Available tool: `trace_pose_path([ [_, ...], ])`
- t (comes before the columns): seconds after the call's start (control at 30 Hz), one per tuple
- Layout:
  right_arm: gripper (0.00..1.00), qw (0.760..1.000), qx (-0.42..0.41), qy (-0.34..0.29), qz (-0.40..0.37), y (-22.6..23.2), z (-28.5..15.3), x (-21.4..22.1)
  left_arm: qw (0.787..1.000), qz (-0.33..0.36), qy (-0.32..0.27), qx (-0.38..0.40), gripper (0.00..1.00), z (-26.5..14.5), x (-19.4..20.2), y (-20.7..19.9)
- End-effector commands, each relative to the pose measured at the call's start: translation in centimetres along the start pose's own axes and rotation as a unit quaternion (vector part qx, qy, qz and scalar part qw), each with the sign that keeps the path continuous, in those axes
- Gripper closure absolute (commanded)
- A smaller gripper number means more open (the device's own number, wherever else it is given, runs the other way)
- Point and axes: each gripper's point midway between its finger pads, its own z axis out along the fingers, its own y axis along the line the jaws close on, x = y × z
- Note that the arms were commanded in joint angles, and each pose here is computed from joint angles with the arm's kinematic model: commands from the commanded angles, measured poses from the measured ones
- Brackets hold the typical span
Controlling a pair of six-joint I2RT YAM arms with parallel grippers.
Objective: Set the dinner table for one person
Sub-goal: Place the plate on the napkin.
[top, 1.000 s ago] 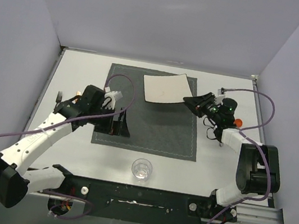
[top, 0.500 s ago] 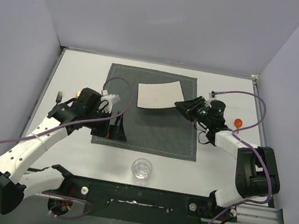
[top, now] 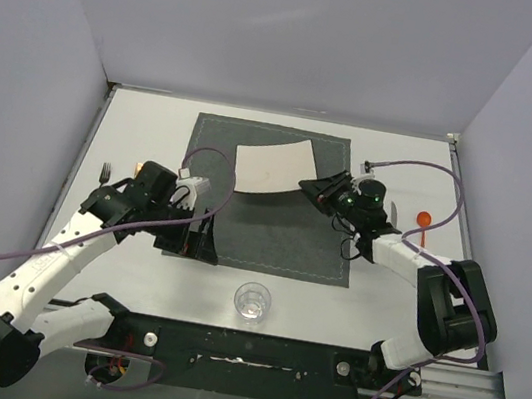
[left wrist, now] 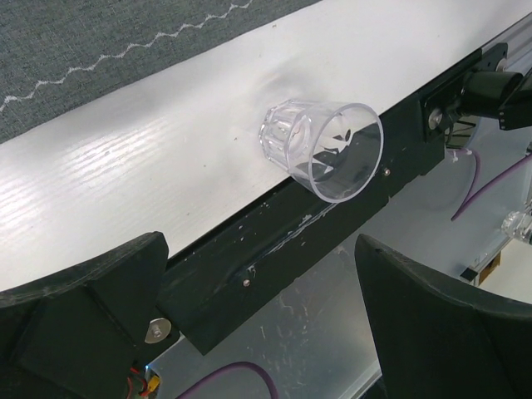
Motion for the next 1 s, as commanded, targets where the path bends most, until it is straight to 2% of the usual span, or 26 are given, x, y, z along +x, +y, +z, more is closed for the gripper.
trace_pose_path([
  [0.0, 1.0, 0.98, -0.172, -0.076, -0.057, 10.2, -1.2, -3.0, 0.999, 0.031, -0.016, 0.021, 0.02, -1.4, -0.4, -1.4],
  [0.47, 1.0, 0.98, -0.165, -0.089, -0.062, 10.4, -0.6, -2.6, 0.999, 0.037, -0.012, 0.021, 0.02, -1.4, 0.0, -1.2],
  [0.97, 1.0, 0.981, -0.156, -0.095, -0.061, 9.9, -0.8, -2.6, 0.997, 0.031, -0.077, -0.002, 0.02, -3.7, -1.6, -1.1],
])
